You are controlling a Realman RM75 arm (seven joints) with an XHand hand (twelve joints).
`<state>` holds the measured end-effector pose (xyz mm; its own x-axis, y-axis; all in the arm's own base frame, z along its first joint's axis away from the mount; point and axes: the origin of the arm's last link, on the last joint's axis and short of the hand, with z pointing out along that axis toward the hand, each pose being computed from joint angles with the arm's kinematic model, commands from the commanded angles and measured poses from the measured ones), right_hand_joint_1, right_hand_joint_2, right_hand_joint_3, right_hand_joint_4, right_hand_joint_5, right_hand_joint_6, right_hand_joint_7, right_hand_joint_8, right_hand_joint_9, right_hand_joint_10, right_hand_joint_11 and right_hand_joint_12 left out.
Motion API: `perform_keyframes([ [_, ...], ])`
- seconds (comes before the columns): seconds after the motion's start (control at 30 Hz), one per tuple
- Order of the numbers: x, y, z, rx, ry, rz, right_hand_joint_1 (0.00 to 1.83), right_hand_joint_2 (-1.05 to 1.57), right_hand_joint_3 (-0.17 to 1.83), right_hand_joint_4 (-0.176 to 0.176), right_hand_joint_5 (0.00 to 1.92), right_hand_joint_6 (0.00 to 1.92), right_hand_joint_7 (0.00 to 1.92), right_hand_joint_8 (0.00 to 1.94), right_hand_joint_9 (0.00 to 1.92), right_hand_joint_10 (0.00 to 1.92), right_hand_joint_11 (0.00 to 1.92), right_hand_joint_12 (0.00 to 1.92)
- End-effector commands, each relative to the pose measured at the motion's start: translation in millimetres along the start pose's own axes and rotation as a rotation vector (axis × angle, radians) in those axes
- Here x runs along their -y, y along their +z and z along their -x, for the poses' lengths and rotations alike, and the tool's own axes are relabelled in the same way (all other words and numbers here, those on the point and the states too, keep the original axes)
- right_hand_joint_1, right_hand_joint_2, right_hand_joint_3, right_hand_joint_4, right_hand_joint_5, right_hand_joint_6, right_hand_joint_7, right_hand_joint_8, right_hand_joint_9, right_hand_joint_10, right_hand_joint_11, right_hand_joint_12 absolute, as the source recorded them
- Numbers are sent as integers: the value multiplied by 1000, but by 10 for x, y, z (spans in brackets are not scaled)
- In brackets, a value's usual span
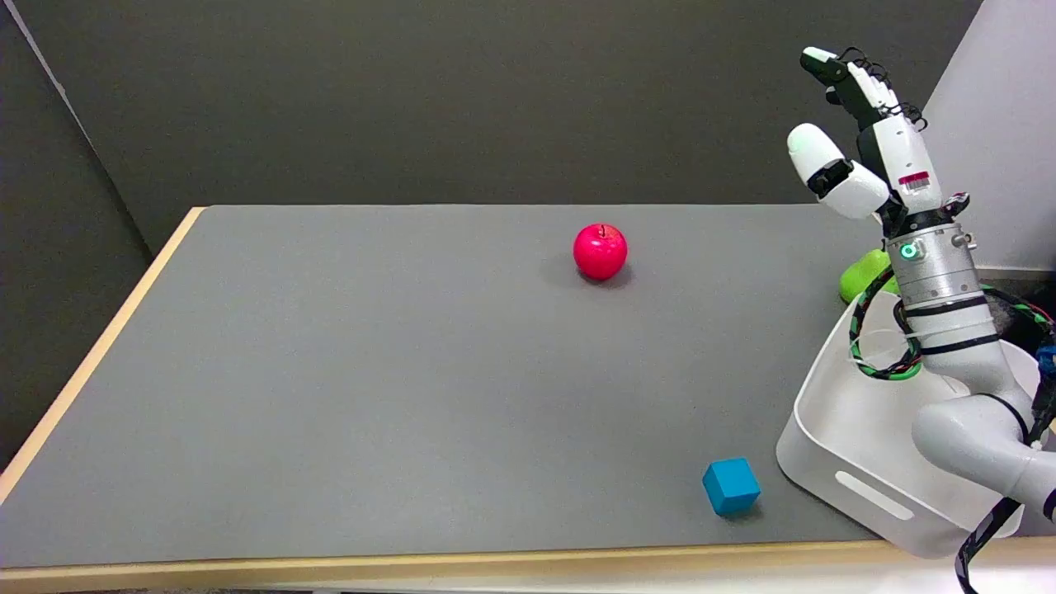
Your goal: Pick up the red apple.
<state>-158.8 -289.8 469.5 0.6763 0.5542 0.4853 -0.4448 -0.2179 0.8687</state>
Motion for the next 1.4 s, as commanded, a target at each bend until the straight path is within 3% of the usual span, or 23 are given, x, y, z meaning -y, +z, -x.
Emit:
perform_keyframes([
  [0.03,49,101,5,16,-26,-25,80,635,1025,113,184,460,239,305,122,557,57,1060],
  [0.37,307,509,9,121,-209,-141,88,634,1023,113,185,462,239,307,123,558,55,1056],
  [0.67,607,1048,521,283,-381,-281,113,625,1016,105,181,456,234,310,122,564,48,1050],
  [1.07,694,1303,1386,517,-487,-226,128,615,1009,99,177,455,214,300,104,556,32,1033],
  [1.4,223,1254,1891,661,-489,-36,127,613,1013,104,143,431,147,265,60,514,1,992],
])
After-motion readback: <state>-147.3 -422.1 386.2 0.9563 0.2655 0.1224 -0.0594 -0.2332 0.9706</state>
